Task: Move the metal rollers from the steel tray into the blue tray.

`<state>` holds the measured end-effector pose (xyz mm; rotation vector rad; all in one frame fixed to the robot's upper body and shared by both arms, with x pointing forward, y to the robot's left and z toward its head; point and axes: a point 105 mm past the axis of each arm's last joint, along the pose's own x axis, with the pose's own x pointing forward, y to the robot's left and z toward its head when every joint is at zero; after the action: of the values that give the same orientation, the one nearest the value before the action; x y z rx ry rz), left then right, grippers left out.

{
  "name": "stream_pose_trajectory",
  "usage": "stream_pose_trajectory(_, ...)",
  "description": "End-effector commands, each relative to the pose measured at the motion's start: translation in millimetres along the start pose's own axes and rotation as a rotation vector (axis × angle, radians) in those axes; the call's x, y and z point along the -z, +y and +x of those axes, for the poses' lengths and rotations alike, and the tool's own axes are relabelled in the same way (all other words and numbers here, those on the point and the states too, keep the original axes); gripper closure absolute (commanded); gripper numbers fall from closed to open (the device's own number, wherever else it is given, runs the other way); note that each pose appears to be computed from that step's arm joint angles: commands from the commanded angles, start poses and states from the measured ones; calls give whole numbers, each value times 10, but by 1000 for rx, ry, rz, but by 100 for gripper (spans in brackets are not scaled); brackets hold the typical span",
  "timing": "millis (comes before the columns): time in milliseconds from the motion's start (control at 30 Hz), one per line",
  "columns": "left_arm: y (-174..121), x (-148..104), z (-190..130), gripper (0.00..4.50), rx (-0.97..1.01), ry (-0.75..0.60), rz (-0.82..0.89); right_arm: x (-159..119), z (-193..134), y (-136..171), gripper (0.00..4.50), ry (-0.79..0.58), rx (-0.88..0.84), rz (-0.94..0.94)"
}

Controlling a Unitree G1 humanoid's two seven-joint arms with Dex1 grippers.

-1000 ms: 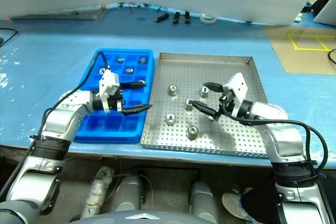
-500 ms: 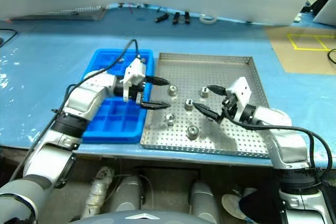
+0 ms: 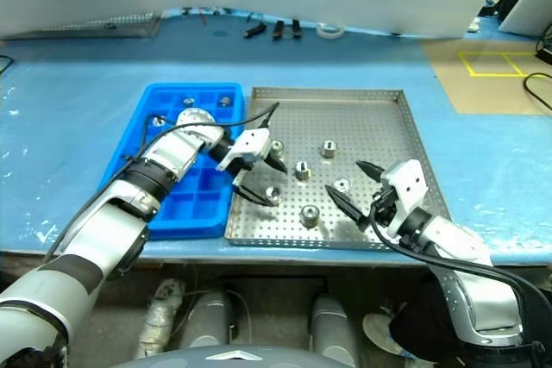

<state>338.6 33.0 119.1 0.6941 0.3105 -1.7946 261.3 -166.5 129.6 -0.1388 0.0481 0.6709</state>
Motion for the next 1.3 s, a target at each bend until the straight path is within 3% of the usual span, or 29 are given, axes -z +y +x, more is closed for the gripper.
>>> stream_pose_trajectory(33, -29, 58, 54, 0, 36, 53, 45, -159, -36, 17, 3, -56, 28, -42)
stream_pose_trajectory(233, -131, 329, 90, 0, 105, 168, 47, -196, -20, 133, 3, -57, -14, -63)
stream_pose_trajectory(533, -67, 408, 141, 0, 57, 186, 16, -183, -36, 124, 3, -49, -1, -68)
stream_pose_trajectory(700, -37, 401, 121, 113, 30, 176, 27, -170, -26, 136, 0, -47, -4, -65)
stream_pose_trajectory(800, -51, 410, 116, 113, 39, 173, 25, -174, -10, 135, 0, -49, -9, -65)
stream_pose_trajectory(867, -53, 408, 110, 147, 39, 166, 23, -177, -1, 129, 0, -49, -11, -68)
stream_pose_trajectory(967, -27, 394, 105, 230, 11, 148, 15, -178, 8, 123, 0, -49, -16, -71)
stream_pose_trajectory(1033, -45, 380, 98, 230, 23, 131, 15, -182, 16, 124, 0, -51, -22, -71)
stream_pose_trajectory(1133, -94, 364, 55, 278, 51, 98, 5, -196, 34, 185, 0, -53, -66, -61)
stream_pose_trajectory(1300, -20, 299, 23, 280, -17, 52, -7, -212, 35, 285, 0, -37, -153, -57)
